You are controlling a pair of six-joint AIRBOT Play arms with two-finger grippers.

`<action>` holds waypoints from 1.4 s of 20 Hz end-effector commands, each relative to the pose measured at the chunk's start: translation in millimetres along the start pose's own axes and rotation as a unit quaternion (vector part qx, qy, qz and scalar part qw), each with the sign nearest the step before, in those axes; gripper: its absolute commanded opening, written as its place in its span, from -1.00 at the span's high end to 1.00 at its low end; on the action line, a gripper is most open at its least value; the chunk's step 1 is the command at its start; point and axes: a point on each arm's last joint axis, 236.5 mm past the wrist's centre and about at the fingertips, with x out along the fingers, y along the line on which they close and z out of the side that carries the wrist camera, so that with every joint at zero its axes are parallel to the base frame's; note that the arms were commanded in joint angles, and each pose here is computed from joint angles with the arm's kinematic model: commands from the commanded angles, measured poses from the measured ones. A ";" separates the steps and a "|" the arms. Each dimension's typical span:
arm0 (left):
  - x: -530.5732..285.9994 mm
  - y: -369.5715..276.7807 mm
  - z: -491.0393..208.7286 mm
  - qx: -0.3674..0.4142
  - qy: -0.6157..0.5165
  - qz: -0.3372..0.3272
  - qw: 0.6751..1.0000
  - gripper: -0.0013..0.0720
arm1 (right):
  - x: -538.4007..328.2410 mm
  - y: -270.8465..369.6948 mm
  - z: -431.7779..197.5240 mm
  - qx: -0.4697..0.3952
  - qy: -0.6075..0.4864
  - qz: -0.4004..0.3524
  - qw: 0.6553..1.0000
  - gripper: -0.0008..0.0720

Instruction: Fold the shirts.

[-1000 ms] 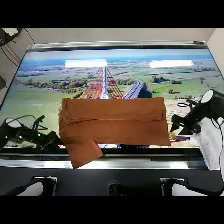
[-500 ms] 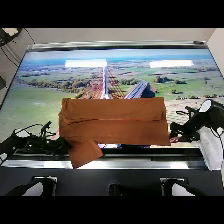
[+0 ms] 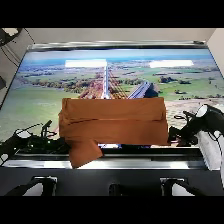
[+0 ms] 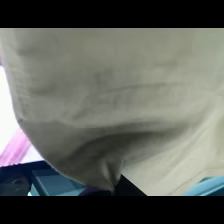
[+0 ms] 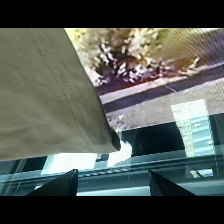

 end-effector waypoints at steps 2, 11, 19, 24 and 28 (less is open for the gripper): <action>-0.1 -3.1 -3.4 0.009 0.007 -0.006 1.000 0.90 | 14.6 4.5 9.3 0.008 -0.025 0.015 1.000 -0.50; -15.4 -15.3 15.0 0.037 -0.013 -0.008 0.999 0.90 | 23.7 25.5 26.4 0.023 -0.041 0.063 0.997 0.86; -131.1 -107.6 130.7 0.138 -0.179 -0.011 0.974 0.91 | -94.1 71.3 111.2 -0.040 -0.226 0.081 0.970 0.87; -129.6 -111.5 215.2 0.108 -0.178 -0.017 0.978 0.91 | -104.0 87.8 186.8 -0.013 -0.263 0.071 0.962 0.86; -87.8 -98.8 247.3 0.090 -0.129 -0.020 0.987 0.91 | -86.7 114.3 220.5 0.007 -0.256 0.131 0.958 0.86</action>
